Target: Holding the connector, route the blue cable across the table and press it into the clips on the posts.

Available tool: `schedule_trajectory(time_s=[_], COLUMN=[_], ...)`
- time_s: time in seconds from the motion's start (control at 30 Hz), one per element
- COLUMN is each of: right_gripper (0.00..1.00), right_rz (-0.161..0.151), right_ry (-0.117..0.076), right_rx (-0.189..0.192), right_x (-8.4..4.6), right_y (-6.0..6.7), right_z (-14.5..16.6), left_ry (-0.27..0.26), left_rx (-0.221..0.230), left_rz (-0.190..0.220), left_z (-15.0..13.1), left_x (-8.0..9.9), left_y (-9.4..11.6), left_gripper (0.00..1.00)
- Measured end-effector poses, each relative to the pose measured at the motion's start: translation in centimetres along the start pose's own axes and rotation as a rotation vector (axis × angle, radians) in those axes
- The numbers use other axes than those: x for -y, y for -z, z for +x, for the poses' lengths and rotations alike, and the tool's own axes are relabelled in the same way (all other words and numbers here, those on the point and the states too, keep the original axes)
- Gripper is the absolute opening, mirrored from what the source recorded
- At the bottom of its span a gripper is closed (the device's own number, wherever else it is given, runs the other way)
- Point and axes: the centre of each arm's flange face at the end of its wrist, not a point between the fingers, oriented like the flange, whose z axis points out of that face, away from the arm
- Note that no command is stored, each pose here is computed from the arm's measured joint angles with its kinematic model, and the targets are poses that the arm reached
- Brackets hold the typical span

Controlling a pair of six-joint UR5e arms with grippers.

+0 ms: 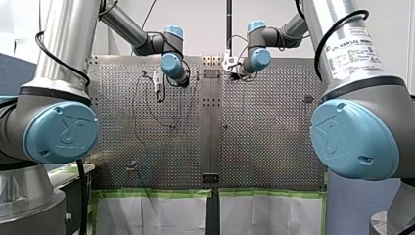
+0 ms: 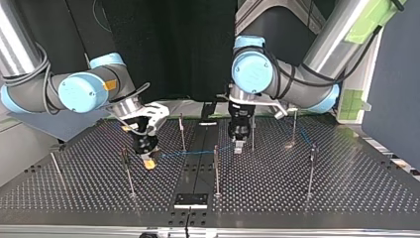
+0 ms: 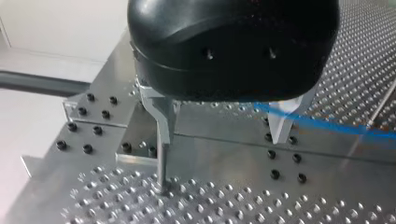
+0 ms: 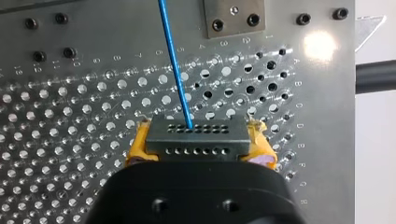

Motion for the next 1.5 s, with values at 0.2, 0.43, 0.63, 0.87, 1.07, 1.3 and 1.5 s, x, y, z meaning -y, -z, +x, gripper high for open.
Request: schedule_trajectory(time_s=[0.2, 0.43, 0.63, 0.87, 1.07, 1.3, 1.5], right_gripper=[0.00, 0.00, 0.00, 0.00, 0.00, 0.00, 0.00], right_rz=[-0.003, -0.005, -0.007, -0.013, -0.017, -0.017, -0.017], right_ry=[0.001, 0.002, 0.002, 0.002, 0.001, 0.001, 0.000], right_rx=[-0.007, -0.018, -0.017, -0.016, -0.017, -0.016, -0.015], right_x=[-0.2, -0.3, -0.4, -0.8, -0.9, -1.0, -1.0], right_y=[0.2, 0.4, 0.4, 0.4, 0.4, 0.4, 0.4], right_z=[0.4, 1.1, 1.1, 1.2, 1.2, 1.2, 1.2], left_ry=[0.009, -0.004, -0.015, 0.011, 0.026, 0.006, -0.004], left_rx=[0.028, 0.029, 0.040, 0.103, 0.121, 0.082, 0.057], left_rz=[0.023, 0.055, 0.089, 0.103, 0.113, 0.137, 0.128], left_z=[-2.2, -2.9, -2.8, -3.8, -4.9, -4.2, -3.5], left_x=[0.8, 2.2, 4.2, 6.9, 9.3, 11.7, 12.5], left_y=[2.1, 3.6, 4.8, 6.0, 7.0, 6.4, 4.3], left_gripper=[1.00, 1.00, 1.00, 1.00, 1.00, 1.00, 1.00])
